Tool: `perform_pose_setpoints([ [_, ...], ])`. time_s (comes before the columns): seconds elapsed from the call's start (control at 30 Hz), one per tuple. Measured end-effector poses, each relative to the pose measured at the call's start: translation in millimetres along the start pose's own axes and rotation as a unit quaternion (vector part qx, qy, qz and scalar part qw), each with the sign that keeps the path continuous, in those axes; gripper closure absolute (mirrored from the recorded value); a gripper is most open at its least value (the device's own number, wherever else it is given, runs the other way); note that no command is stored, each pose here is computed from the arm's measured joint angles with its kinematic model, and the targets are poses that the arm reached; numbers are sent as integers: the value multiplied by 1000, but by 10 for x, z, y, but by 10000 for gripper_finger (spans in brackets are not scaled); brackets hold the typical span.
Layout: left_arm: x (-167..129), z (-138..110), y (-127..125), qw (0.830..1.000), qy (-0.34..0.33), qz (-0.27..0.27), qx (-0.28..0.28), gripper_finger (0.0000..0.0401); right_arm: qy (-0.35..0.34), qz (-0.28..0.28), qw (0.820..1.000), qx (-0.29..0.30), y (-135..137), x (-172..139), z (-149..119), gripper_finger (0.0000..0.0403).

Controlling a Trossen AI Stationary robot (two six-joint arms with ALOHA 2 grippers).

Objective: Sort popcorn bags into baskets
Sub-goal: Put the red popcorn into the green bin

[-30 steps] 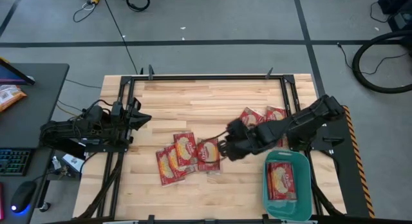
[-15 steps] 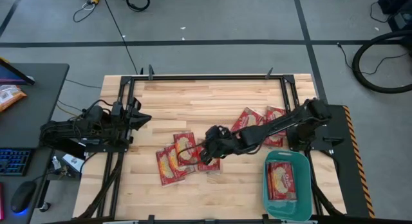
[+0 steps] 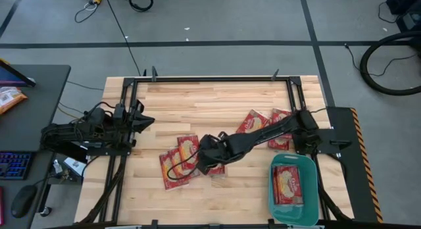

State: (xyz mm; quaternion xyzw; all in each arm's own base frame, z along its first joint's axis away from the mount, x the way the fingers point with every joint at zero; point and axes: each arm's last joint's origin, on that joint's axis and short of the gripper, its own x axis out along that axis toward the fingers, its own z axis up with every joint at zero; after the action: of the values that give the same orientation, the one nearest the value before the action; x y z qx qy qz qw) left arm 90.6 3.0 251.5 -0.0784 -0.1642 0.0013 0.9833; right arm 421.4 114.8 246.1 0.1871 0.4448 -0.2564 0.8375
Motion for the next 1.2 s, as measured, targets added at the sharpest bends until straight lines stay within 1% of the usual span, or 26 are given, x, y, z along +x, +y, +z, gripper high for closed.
perform_pose_setpoints([
  [0.1, 0, -1, 0, 1000, 1, 0, 0, 374, 2, -61, 998, -19, -44, -58, 25, 389],
  [0.17, 0, -2, 0, 1000, 1, 0, 0, 374, 11, -104, 994, -10, -128, -86, 22, 388],
  [0.23, 0, 0, 0, 1000, 0, 0, 0, 374, 39, -150, 988, 1, -255, -91, 5, 383],
  [0.37, 0, -1, 0, 1000, 0, 0, 0, 374, 110, -242, 964, 11, -527, -48, -71, 358],
  [0.47, 0, 0, 0, 1000, 0, 0, 0, 374, 148, -285, 947, 24, -691, 17, -97, 324],
  [0.63, 0, -1, 0, 1000, 0, 0, 0, 374, 223, -294, 927, 64, -941, 255, -123, 250],
  [0.7, 0, -1, 0, 1000, 0, 0, 0, 374, 258, -298, 916, 77, -1042, 343, -167, 222],
  [0.83, 0, 0, 0, 1000, 0, 0, 0, 374, 330, -297, 894, 65, -1164, 446, -315, 180],
  [0.93, 0, -1, 0, 1000, 0, 0, 0, 374, 374, -296, 877, 63, -1218, 488, -433, 162],
  [1.03, 0, 0, 0, 1000, 0, 0, 0, 374, 403, -303, 861, 61, -1254, 494, -520, 155],
  [1.1, 0, 0, 0, 1000, 0, 0, 0, 374, 412, -309, 856, 37, -1269, 497, -581, 154],
  [1.2, 0, -2, 0, 1000, 1, 0, 0, 374, 405, -314, 858, -24, -1268, 515, -682, 155],
])
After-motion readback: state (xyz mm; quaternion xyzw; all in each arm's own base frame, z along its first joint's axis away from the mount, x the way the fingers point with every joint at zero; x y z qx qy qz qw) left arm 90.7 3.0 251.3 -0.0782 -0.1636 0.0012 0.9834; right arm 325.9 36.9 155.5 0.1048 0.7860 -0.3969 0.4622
